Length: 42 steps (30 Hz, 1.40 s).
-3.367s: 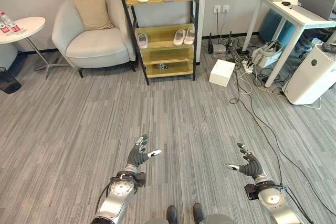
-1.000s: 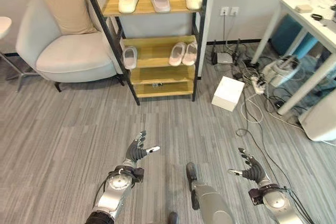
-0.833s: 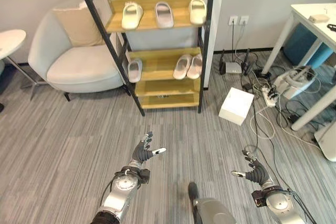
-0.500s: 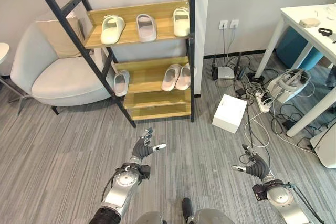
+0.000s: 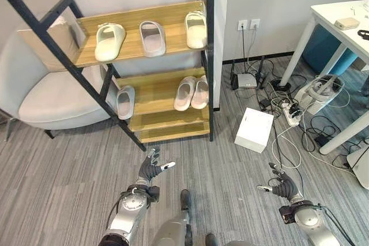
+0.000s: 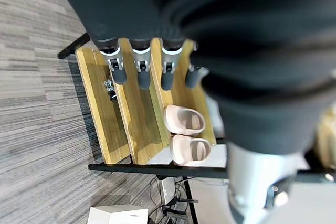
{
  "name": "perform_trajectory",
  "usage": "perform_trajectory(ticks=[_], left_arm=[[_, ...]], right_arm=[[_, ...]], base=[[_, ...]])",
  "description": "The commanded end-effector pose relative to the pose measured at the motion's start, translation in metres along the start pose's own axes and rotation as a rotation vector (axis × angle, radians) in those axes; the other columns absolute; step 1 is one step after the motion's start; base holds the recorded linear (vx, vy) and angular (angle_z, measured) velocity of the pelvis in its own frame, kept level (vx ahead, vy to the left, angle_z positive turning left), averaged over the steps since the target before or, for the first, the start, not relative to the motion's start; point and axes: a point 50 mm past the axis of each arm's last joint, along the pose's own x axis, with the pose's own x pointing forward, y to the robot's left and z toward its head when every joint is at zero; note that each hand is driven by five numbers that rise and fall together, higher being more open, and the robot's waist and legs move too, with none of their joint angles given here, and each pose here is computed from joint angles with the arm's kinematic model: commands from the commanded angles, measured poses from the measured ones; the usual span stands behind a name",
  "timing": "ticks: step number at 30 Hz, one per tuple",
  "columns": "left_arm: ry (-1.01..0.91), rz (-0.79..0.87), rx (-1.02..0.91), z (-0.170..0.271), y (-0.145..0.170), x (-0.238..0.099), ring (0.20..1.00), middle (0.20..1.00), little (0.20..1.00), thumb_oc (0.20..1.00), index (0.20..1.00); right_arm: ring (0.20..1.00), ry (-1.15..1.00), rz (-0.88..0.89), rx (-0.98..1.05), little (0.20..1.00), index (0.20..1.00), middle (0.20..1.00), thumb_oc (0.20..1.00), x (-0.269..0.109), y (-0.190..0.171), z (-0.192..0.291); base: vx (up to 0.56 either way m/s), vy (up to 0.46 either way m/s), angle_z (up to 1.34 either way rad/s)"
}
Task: Arrange the slippers neatly on the shoe rack.
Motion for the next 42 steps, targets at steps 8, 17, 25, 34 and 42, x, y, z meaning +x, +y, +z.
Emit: perform_trajectory(ticks=[8,17,25,34,42], left_arm=[[-0.173,-0.002,0.026,0.036,0.017,0.001,1.0,1.0,1.0,1.0,1.0],[-0.197,-0.027,0.037,0.043,0.009,0.007,1.0,1.0,1.0,1.0,1.0],[-0.203,-0.013,-0.008,0.045,0.006,0.01,1.0,1.0,1.0,1.0,1.0],[-0.177,0.023,-0.024,0.039,0.01,0.009,1.0,1.0,1.0,1.0,1.0],[-0.173,-0.012,0.008,0.037,0.009,0.007,1.0,1.0,1.0,1.0,1.0]], right_arm=[[1.0,-0.143,-0.001,0.05,1.0,1.0,1.0,1.0,0.004,0.007,0.03],[1.0,-0.125,-0.042,0.059,1.0,1.0,1.0,1.0,0.002,-0.002,0.024],[1.0,-0.116,-0.099,0.041,1.0,1.0,1.0,1.0,0.0,-0.022,0.019],[1.0,-0.115,-0.134,0.038,1.0,1.0,1.0,1.0,0.002,-0.026,0.02],[1.0,-0.123,-0.072,0.042,1.0,1.0,1.0,1.0,0.005,-0.011,0.025]], base=[[0.23,0.067,0.13],[0.19,-0.108,0.39],[0.18,-0.063,0.12],[0.26,0.187,0.09],[0.19,0.225,-0.34]])
